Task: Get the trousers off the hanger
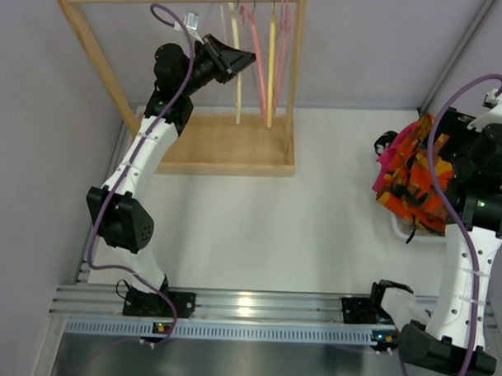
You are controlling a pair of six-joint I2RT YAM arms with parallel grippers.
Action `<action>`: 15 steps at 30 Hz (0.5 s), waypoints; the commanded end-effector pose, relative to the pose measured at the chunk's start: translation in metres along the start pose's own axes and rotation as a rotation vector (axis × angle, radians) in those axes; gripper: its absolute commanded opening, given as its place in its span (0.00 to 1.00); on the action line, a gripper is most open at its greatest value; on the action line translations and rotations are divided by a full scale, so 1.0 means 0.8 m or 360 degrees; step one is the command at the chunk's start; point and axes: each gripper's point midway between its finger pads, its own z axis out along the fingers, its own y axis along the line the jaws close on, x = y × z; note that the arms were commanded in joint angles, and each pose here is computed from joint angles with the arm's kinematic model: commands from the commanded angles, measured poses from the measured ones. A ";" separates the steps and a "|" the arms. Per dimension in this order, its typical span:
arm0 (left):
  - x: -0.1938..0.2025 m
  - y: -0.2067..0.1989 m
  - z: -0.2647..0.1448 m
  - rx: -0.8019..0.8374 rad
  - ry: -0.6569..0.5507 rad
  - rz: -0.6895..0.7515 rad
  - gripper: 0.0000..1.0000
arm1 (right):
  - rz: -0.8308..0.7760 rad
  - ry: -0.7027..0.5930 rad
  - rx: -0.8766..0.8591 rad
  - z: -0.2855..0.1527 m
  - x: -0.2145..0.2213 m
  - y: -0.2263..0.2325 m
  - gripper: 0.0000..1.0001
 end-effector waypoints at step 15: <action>-0.010 -0.038 -0.042 0.0061 -0.0110 0.0220 0.69 | 0.0003 -0.0103 -0.0025 -0.017 -0.016 0.000 0.99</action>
